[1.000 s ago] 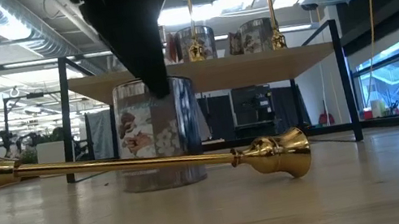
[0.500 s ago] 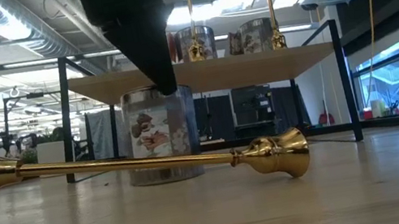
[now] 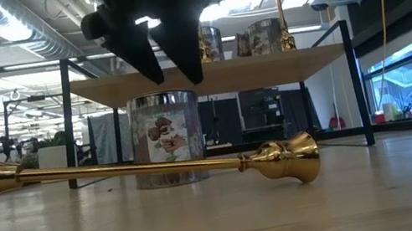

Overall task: Pick & Place candle stick holders
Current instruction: Put the silver scented candle on the shelf

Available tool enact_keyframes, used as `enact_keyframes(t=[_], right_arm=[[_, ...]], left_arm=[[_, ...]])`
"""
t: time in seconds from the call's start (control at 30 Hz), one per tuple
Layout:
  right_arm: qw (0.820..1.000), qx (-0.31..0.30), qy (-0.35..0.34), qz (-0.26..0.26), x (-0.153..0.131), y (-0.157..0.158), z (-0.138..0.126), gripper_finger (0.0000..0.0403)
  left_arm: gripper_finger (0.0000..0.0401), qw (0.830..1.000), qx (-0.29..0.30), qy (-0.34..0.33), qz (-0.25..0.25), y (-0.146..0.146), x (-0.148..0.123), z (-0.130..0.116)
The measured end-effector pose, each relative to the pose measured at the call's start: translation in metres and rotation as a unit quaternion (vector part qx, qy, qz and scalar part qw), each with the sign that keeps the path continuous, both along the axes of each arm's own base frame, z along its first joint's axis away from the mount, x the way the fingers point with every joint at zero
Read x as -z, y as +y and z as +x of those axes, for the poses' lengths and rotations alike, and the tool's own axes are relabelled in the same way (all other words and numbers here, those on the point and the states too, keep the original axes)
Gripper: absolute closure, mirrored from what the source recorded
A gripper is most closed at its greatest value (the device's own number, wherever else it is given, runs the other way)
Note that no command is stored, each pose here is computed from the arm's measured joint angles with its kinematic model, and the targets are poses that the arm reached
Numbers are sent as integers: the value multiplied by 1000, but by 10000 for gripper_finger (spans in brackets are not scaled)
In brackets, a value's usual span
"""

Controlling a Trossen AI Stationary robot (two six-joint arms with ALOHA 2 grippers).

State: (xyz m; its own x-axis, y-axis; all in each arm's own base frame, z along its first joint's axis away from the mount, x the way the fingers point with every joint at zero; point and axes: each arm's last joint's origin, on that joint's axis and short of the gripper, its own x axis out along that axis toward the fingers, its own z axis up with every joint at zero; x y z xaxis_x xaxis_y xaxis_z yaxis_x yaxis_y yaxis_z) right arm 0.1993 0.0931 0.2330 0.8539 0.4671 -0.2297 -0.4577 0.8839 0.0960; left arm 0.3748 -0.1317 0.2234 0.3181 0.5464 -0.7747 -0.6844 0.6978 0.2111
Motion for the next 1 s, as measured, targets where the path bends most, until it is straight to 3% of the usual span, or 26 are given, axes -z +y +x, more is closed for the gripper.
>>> enact_keyframes(t=[0.6,0.8,1.0], right_arm=[[1000,2,8,1,3,1,2,247],[1000,9,8,0,3,0,2,247],[1000,9,9,1,3,0,2,247]], left_arm=[[52,996,-67,12,-50,19,10,-1],[52,997,-64,-20,-44,15,-5,-6],[52,992,-65,-69,-80,15,-26,-9]])
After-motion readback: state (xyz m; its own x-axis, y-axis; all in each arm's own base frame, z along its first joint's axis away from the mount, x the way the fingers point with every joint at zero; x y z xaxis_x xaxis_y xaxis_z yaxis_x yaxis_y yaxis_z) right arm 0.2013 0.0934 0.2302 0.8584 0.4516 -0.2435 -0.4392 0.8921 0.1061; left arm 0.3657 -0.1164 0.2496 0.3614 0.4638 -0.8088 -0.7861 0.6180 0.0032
